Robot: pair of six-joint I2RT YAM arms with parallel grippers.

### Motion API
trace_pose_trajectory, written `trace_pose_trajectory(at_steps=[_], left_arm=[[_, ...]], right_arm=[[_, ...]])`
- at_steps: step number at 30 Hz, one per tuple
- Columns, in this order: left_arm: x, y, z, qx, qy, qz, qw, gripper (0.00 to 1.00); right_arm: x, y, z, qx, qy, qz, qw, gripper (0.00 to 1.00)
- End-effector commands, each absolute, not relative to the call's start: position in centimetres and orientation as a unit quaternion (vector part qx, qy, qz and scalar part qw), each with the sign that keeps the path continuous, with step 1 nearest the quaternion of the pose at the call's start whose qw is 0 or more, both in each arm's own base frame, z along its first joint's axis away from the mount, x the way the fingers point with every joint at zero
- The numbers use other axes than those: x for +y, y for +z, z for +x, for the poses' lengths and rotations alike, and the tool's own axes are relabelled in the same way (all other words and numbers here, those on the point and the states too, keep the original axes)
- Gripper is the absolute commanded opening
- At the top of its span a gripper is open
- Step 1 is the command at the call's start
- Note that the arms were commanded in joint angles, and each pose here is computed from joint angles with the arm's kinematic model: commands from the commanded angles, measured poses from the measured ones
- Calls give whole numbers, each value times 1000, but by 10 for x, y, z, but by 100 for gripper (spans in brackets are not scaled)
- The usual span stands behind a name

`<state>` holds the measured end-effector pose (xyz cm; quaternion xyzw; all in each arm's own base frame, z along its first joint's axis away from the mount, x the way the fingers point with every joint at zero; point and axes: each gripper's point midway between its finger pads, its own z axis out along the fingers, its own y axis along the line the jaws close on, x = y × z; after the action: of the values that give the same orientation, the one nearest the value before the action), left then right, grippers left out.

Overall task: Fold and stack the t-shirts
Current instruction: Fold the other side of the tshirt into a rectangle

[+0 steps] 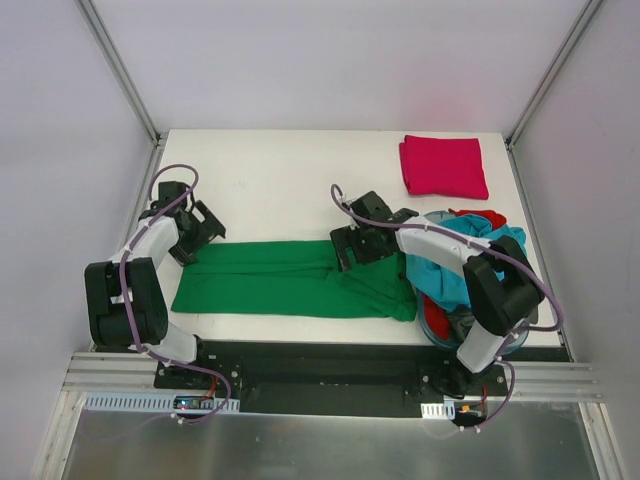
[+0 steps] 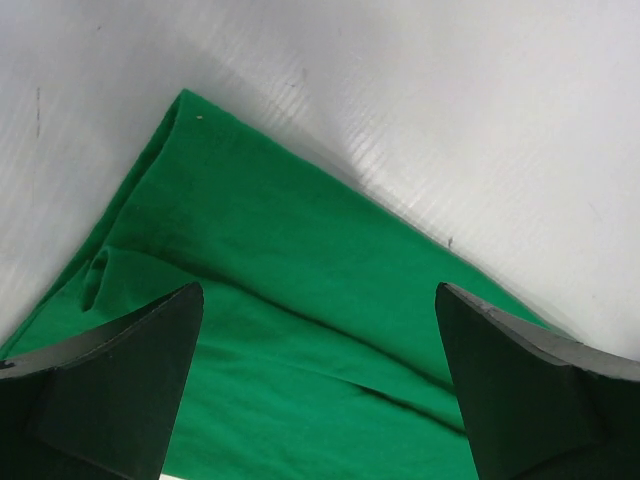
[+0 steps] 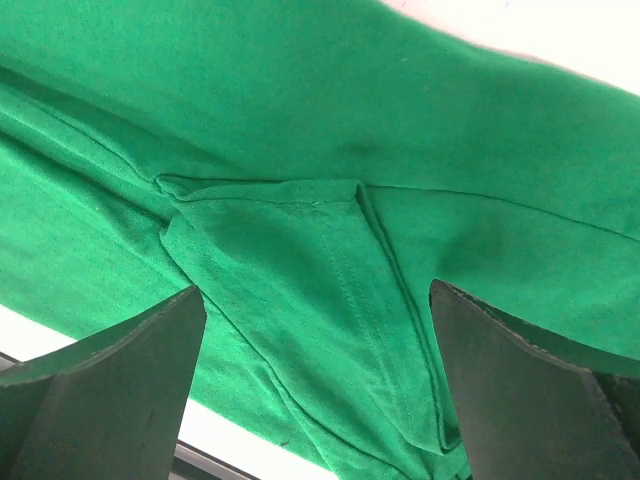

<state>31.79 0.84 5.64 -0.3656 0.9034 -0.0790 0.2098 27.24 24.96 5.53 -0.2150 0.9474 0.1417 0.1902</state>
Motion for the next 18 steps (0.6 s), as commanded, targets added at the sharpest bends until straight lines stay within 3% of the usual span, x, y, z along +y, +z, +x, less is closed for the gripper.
trace_pose_trajectory(at_steps=[1, 13, 18], left_arm=[[18, 49, 308, 904, -45, -372, 206, 99], [27, 53, 297, 901, -17, -378, 211, 99], [28, 64, 294, 897, -17, -376, 230, 99]], right_arm=[[271, 62, 273, 939, 191, -217, 189, 96], [293, 78, 194, 887, 315, -305, 144, 96], [286, 79, 151, 875, 275, -374, 139, 96]])
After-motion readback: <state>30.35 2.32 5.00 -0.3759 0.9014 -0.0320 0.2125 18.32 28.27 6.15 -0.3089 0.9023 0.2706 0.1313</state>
